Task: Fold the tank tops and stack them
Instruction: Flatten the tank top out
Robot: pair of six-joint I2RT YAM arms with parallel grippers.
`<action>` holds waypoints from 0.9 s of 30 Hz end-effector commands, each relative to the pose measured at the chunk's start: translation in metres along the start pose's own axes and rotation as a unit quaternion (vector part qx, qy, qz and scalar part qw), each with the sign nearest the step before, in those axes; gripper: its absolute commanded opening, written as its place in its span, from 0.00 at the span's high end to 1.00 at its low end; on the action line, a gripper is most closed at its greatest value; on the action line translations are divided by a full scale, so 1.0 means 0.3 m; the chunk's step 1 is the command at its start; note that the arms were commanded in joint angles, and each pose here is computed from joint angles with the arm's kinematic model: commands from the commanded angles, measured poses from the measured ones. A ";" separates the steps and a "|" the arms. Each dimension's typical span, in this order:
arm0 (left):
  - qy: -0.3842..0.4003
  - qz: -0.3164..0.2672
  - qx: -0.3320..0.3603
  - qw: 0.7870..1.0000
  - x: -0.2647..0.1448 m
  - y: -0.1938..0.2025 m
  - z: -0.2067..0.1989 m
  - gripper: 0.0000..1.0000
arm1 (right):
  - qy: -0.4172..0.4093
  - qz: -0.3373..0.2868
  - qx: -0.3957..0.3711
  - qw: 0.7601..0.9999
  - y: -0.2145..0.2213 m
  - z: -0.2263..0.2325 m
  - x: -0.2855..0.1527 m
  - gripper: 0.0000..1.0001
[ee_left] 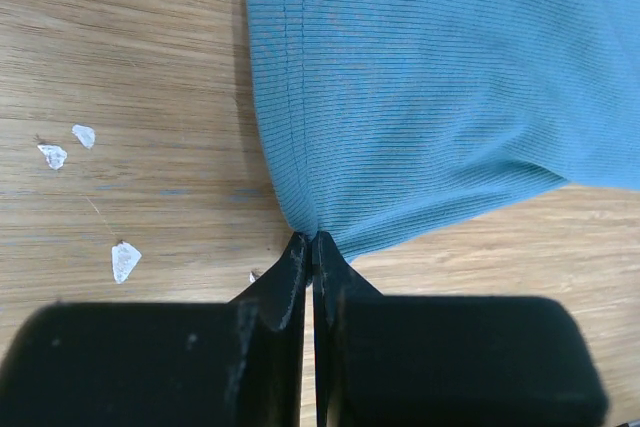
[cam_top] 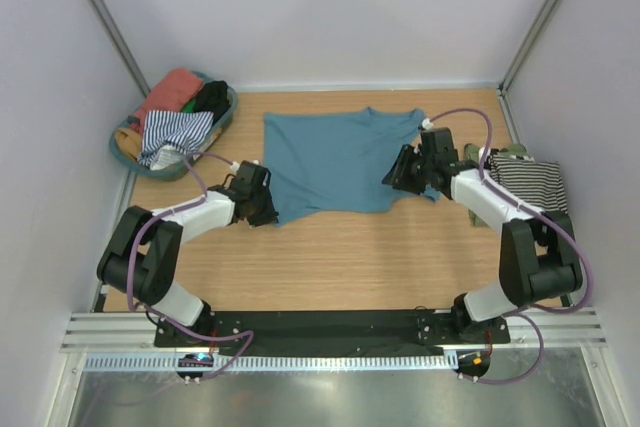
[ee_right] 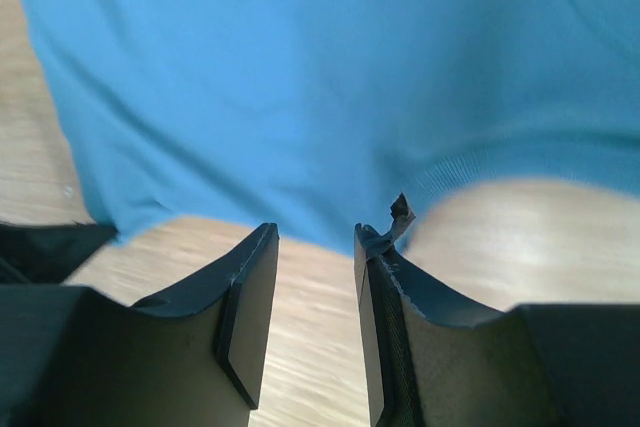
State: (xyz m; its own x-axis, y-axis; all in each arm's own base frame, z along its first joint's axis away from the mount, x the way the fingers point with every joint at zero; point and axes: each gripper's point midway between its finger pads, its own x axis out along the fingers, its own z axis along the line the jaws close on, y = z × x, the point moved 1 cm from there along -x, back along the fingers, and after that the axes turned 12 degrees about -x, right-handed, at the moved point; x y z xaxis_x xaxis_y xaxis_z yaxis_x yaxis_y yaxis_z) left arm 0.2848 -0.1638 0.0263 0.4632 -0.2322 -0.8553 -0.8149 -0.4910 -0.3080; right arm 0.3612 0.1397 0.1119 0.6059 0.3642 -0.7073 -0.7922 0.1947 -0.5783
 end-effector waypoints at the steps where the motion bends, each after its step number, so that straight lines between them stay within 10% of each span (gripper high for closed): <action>1: -0.001 0.025 0.020 0.999 -0.013 0.032 0.011 1.00 | 0.026 -0.008 0.007 1.000 0.067 -0.048 -0.040 0.56; 20: -0.010 0.003 0.030 1.000 -0.050 0.020 0.039 1.00 | -0.003 0.049 -0.020 0.999 0.222 -0.036 0.075 0.56; 27: -0.036 -0.010 0.032 0.999 -0.052 0.007 0.071 1.00 | 0.026 0.058 -0.017 0.998 0.248 -0.071 0.075 0.98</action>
State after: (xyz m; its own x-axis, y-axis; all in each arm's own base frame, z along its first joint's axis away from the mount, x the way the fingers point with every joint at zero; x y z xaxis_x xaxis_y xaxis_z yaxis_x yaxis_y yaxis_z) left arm 0.2705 -0.1528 0.0261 0.4389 -0.2038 -0.8751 -0.8354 -0.4513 -0.3138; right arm 0.3046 0.1448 0.0323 0.4579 0.3612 -0.8123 -0.8857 0.1062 -0.4520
